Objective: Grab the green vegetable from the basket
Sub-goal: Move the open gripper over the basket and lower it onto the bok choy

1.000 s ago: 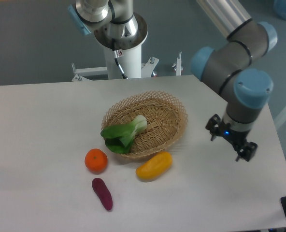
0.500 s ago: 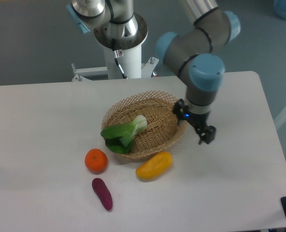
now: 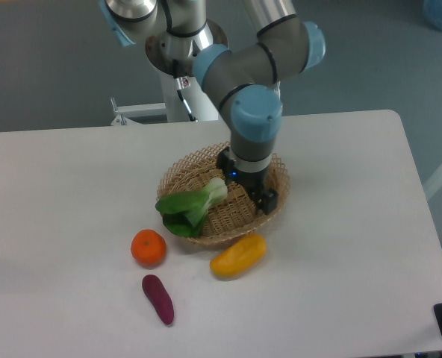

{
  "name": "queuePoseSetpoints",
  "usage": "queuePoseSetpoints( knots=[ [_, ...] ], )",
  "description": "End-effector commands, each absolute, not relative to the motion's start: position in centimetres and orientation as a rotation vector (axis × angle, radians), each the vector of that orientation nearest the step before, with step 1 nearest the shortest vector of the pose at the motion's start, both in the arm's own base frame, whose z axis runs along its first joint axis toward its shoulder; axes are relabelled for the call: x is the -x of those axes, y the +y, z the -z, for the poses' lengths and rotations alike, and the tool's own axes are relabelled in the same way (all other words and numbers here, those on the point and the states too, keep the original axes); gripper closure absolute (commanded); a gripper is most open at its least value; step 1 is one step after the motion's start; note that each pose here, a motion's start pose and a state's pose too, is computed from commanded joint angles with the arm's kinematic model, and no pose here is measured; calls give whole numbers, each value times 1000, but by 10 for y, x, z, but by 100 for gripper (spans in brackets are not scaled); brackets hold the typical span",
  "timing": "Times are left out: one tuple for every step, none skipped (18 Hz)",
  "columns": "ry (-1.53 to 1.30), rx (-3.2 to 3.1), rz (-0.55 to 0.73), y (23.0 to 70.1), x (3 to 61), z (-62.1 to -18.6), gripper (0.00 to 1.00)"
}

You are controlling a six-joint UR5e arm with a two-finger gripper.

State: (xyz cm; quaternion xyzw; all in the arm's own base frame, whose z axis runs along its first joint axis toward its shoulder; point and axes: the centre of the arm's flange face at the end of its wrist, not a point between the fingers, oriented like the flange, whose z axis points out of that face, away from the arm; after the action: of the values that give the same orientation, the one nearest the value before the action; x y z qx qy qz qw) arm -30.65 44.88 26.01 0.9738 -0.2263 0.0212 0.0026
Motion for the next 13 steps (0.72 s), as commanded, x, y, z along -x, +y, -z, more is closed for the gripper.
queuePoseSetpoints(
  knots=[
    [-709, -3049, -79, 449, 302, -257, 0],
    [-703, -3046, -84, 449, 297, -254, 0],
    [-695, -3042, -98, 449, 292, -250, 0],
    [-689, -3040, -106, 448, 290, -247, 0],
    [-689, -3037, -112, 448, 289, -244, 0],
    [-686, -3036, -113, 448, 289, -244, 0],
    [-693, -3025, -119, 450, 287, -240, 0],
    [-704, -3018, -126, 452, 283, -237, 0],
    [-694, -3015, -132, 453, 282, -234, 0],
    [-665, -3018, -144, 453, 280, -230, 0],
    [-655, -3015, -153, 454, 276, -227, 0],
    [-672, -3005, -159, 458, 269, -223, 0],
    [-671, -3002, -161, 459, 268, -220, 0]
  ],
)
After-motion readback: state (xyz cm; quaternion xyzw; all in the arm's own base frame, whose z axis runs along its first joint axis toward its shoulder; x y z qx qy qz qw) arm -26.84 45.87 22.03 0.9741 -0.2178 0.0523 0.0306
